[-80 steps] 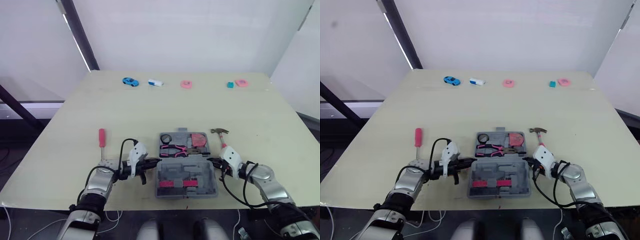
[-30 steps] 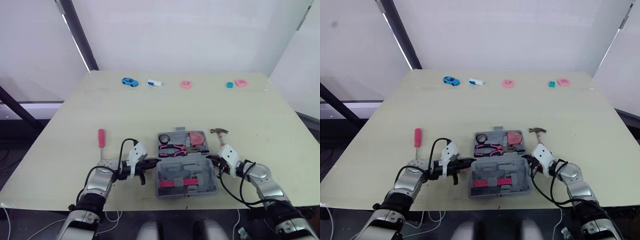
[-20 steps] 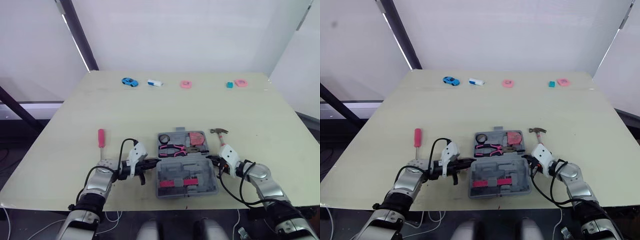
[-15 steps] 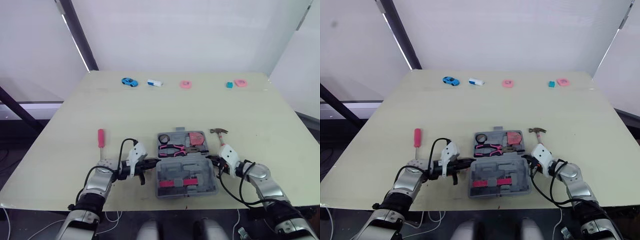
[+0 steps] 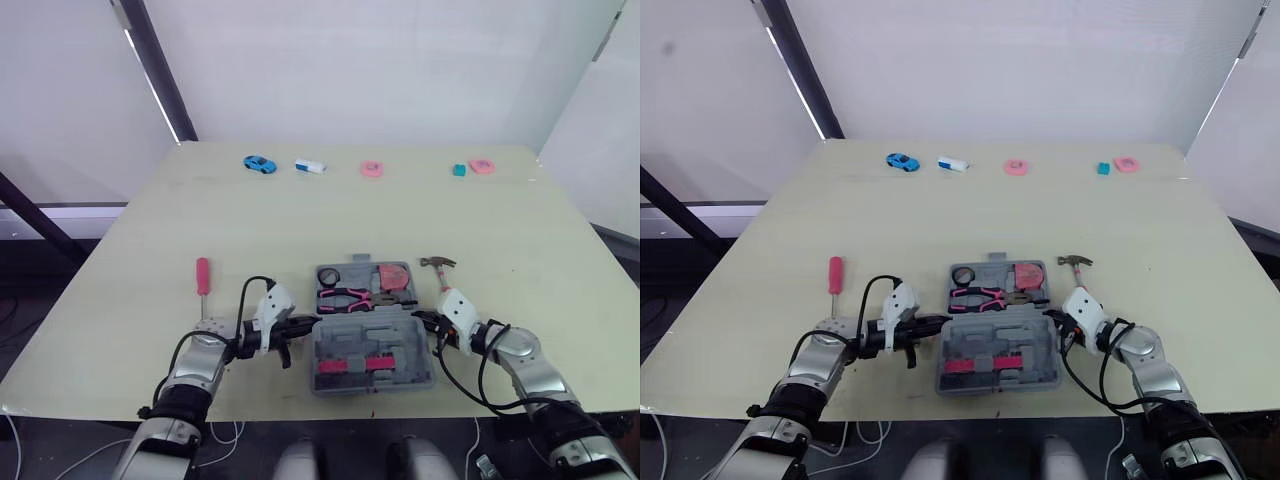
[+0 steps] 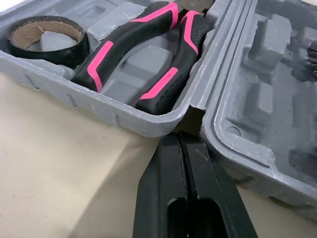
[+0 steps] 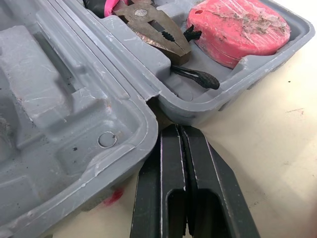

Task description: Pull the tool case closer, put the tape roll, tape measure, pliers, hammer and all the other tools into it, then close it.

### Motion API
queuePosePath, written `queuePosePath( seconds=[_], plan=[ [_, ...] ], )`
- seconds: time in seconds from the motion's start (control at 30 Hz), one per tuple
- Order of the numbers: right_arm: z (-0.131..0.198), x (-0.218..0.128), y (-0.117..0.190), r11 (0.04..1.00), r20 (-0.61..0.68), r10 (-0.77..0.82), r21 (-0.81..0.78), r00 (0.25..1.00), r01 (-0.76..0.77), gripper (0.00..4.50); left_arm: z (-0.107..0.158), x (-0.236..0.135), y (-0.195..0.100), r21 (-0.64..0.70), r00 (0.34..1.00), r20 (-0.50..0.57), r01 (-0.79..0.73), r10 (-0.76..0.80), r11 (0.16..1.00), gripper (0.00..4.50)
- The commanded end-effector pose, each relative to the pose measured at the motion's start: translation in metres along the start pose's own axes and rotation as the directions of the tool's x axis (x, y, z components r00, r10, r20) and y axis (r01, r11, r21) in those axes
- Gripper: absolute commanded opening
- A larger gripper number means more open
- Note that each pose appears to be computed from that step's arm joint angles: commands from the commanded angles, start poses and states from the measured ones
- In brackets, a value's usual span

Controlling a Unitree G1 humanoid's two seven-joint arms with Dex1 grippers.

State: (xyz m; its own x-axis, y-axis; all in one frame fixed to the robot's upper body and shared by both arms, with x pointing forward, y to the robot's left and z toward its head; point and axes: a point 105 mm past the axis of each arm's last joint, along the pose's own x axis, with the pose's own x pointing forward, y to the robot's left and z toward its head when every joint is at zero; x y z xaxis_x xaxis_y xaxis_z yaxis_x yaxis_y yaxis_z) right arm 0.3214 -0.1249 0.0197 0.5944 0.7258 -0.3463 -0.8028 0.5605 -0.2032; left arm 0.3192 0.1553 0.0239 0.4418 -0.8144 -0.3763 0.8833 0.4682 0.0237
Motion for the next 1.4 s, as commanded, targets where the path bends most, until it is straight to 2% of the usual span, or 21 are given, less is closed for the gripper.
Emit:
queuePosePath(
  seconds=[0.03, 0.43, 0.8, 1.4],
  plan=[
    [0.013, 0.012, 0.016, 0.997, 0.04, 0.074, -0.029, 0.996, -0.073, 0.03, 0.013, 0.007, 0.001, 0.036, 0.999, 0.046, 0.0, -0.001, 0.999, 0.0],
    [0.011, 0.011, 0.018, 0.997, 0.033, 0.08, -0.024, 0.996, -0.079, 0.03, 0.007, 0.005, -0.012, 0.031, 0.998, 0.027, 0.063, -0.064, 0.998, 0.0],
    [0.005, 0.01, 0.021, 0.995, 0.008, 0.098, -0.022, 0.995, -0.098, 0.03, 0.005, 0.004, -0.009, 0.032, 0.999, 0.018, 0.036, -0.037, 0.999, 0.0],
    [0.001, -0.015, -0.003, 1.0, -0.003, 0.01, -0.03, 1.0, -0.01, 0.03, 0.001, -0.005, -0.002, 0.022, 1.0, 0.017, -0.006, 0.006, 1.0, 0.0]
  ],
)
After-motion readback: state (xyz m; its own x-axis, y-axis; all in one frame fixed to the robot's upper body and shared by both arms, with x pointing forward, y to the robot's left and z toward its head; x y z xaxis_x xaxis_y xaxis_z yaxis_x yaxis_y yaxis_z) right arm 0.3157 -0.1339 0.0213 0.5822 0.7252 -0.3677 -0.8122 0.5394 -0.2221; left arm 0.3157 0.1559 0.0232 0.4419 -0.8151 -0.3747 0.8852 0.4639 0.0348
